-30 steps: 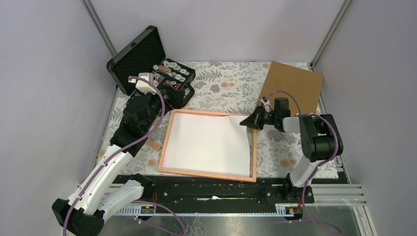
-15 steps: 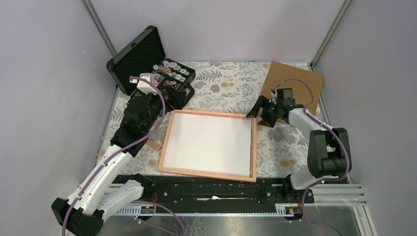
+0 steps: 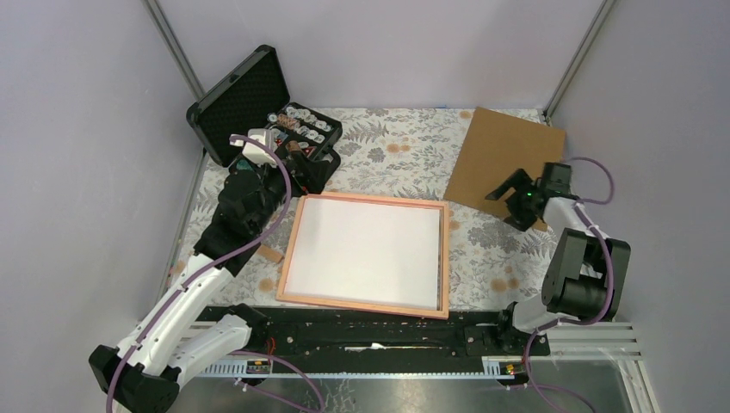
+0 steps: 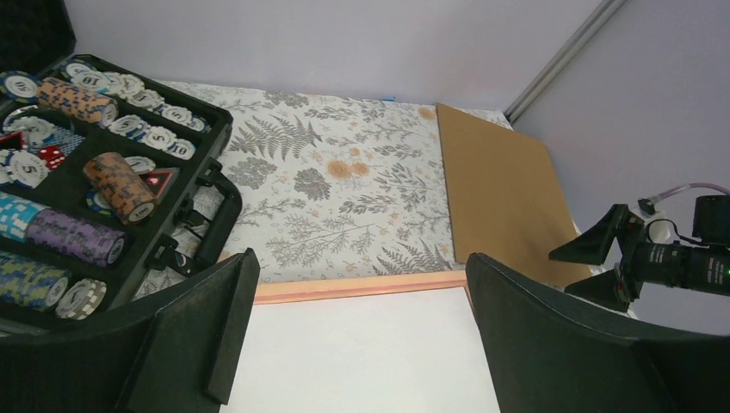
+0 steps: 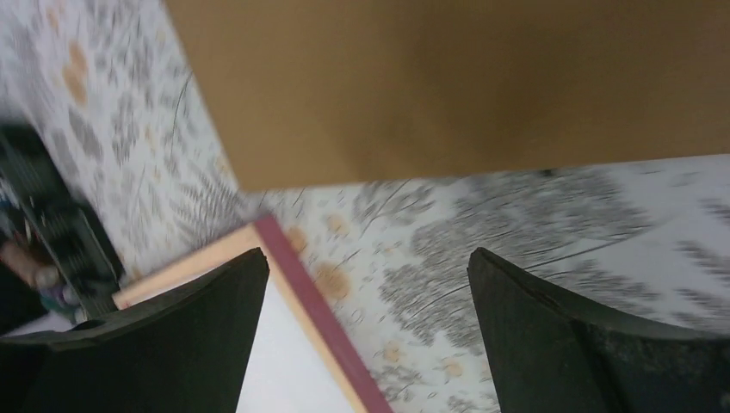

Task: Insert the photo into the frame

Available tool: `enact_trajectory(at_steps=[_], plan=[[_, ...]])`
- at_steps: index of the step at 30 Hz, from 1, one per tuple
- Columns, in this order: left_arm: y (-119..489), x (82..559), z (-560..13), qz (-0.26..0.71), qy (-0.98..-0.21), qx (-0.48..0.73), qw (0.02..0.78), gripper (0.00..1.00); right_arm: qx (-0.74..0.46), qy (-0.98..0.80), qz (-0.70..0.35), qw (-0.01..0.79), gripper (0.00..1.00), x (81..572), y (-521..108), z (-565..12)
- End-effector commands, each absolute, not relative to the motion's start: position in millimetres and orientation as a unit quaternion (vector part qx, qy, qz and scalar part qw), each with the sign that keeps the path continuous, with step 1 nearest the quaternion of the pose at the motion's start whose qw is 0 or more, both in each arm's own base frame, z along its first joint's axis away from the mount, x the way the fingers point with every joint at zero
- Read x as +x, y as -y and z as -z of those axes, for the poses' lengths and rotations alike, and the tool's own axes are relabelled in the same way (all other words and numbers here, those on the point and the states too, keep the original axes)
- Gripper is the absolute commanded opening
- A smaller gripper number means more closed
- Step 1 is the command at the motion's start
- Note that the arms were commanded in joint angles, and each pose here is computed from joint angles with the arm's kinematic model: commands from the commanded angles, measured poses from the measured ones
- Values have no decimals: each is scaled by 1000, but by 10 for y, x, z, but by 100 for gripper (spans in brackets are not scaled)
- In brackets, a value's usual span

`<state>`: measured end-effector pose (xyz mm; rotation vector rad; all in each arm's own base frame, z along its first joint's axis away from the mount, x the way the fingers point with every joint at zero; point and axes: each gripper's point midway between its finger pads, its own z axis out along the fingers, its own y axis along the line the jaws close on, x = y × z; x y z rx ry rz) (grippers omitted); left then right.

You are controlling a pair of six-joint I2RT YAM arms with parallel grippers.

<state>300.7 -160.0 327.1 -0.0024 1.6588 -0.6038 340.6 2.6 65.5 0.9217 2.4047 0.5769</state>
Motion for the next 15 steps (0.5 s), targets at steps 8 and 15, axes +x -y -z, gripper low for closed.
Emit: enact_trajectory(at_steps=[8,15], plan=[[1924,2952,-3296,300,-719,36,626,99,463,-818,-62,336,100,3522,1301,-768],[2367,3138,-2604,307,-781,84,538,99,483,-808,-27,336,100,3536,1596,-726]])
